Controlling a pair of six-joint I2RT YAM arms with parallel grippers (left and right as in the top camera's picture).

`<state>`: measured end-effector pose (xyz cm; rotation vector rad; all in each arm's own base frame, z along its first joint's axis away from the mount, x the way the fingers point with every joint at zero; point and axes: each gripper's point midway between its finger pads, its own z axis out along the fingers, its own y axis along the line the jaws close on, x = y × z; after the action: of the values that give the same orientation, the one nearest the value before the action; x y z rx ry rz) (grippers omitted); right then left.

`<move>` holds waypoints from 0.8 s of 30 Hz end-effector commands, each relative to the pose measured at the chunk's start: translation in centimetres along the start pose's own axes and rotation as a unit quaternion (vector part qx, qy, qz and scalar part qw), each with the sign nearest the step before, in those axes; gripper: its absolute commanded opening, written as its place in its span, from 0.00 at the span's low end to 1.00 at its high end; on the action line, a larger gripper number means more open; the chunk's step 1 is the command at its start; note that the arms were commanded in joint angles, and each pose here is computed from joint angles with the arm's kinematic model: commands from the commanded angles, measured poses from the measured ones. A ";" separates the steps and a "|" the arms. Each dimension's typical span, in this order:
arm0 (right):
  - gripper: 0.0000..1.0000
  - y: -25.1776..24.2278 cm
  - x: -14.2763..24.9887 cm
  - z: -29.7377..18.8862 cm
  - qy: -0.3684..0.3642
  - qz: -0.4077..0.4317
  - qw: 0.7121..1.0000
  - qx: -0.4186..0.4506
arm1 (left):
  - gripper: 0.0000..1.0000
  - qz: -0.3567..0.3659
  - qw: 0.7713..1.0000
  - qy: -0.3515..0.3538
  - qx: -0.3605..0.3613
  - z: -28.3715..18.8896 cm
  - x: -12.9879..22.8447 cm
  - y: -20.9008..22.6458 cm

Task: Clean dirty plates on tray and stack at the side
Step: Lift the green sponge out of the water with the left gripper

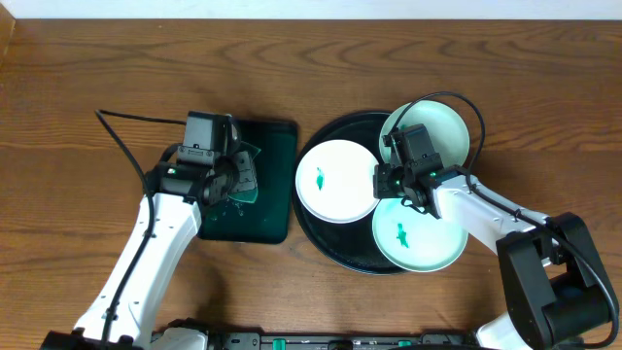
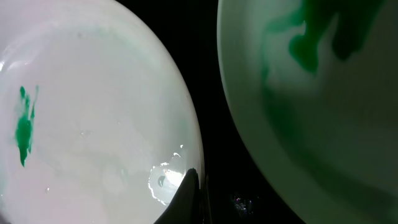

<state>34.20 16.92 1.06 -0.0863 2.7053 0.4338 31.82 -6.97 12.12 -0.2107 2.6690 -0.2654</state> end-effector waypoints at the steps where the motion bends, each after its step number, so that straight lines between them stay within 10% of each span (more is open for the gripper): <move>1: 0.01 1.8 1.3 0.2 0.027 -0.002 0.999 -0.046 | 0.07 0.007 1.000 -0.013 -0.024 -0.1 -0.7 0.8; 24: 0.01 -0.9 -0.5 -2.0 0.001 0.014 0.999 0.039 | 0.07 0.008 0.999 -0.036 -0.033 -2.4 -3.1 0.3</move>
<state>32.61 16.31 1.07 -0.0586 2.7861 0.4119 32.88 -5.90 14.45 -0.2323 2.6385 -0.1763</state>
